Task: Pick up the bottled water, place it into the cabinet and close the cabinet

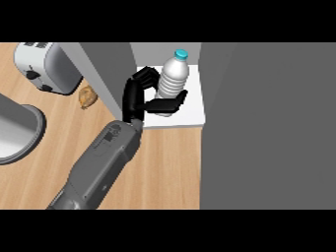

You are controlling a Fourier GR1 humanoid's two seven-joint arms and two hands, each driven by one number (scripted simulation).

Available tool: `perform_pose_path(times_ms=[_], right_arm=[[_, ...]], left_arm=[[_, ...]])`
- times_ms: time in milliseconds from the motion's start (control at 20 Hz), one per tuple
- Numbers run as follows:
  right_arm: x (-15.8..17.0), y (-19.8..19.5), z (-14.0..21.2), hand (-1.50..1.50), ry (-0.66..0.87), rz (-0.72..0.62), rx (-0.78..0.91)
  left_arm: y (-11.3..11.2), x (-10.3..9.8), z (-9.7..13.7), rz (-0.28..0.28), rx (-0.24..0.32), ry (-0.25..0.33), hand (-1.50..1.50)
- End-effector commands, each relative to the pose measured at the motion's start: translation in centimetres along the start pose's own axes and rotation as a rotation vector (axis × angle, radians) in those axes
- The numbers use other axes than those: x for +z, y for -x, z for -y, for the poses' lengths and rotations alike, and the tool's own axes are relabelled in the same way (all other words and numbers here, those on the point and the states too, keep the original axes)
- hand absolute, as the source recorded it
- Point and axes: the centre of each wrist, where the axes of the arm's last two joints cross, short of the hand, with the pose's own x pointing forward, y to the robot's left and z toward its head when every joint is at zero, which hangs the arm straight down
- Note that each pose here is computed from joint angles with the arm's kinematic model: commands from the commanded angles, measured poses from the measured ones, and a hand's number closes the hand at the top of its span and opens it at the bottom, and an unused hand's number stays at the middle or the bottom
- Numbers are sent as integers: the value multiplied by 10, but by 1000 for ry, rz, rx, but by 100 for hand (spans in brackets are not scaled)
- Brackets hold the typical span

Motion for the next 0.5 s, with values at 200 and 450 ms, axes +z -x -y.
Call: perform_pose_path(times_ms=[200, 450], right_arm=[[-1, -20, -24, -150, -42, 53, -72], [-4, -16, -7, -150, -57, 65, -66]], left_arm=[[3, -25, 2, 3, -38, -57, 150], [-18, -48, 11, 11, -68, -80, 150]])
